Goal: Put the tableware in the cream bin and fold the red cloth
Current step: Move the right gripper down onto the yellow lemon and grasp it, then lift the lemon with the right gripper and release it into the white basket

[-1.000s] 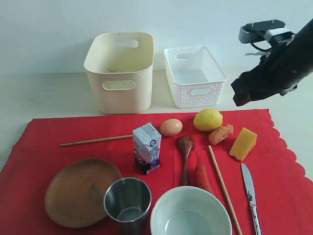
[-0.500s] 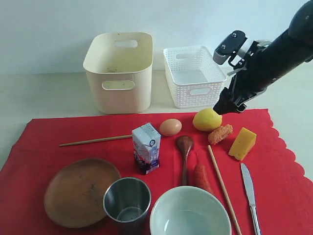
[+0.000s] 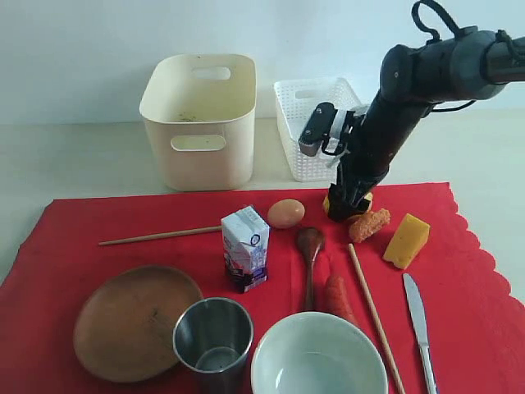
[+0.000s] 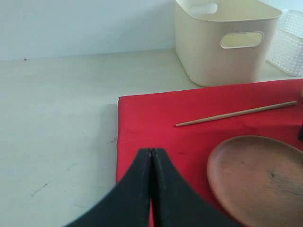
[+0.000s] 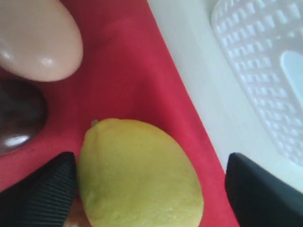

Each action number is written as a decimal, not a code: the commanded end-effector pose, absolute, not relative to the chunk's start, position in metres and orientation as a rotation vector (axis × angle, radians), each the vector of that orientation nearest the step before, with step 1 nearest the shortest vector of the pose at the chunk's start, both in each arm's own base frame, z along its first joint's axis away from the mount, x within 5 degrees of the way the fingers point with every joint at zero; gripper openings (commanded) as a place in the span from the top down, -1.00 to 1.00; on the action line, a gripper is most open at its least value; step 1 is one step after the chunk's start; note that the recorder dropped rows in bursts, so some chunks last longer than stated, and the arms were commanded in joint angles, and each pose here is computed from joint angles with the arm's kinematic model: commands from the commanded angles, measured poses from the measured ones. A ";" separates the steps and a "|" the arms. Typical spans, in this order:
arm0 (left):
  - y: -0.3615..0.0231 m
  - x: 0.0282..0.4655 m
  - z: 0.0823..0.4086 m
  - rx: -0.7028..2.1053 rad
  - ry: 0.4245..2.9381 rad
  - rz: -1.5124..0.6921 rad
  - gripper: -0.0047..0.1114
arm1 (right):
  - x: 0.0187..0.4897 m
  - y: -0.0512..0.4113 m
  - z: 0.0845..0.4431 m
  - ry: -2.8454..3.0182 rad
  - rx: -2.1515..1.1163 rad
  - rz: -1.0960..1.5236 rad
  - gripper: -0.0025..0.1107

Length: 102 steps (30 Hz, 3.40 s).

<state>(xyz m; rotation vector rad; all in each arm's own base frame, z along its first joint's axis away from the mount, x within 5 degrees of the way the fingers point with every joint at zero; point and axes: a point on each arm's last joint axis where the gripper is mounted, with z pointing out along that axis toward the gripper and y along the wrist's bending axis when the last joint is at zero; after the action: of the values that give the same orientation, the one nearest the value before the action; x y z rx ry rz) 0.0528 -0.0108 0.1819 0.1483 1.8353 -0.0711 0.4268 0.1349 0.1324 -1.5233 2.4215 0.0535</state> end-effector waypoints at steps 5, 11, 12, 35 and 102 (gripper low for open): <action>-0.011 0.053 0.182 0.141 1.828 -0.072 0.92 | 0.433 0.134 0.130 2.401 -1.511 -0.007 0.38; -0.011 0.053 0.182 0.141 1.828 -0.072 0.92 | 0.433 0.137 0.136 2.397 -1.462 0.032 0.89; -0.011 0.053 0.182 0.141 1.828 -0.072 0.92 | 0.433 0.138 0.139 2.395 -1.453 0.039 0.96; -0.011 0.053 0.182 0.141 1.828 -0.072 0.92 | 0.416 0.148 0.269 2.185 -0.970 0.255 0.96; -0.011 0.053 0.182 0.141 1.828 -0.072 0.92 | 0.514 0.158 0.142 2.417 -0.656 0.295 -0.35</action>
<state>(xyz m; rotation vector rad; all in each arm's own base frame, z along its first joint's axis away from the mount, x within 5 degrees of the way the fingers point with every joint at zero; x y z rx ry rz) 0.0528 -0.0108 0.1819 0.1483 1.8353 -0.0711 0.5150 0.1519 0.1376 -0.6265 2.4351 0.2974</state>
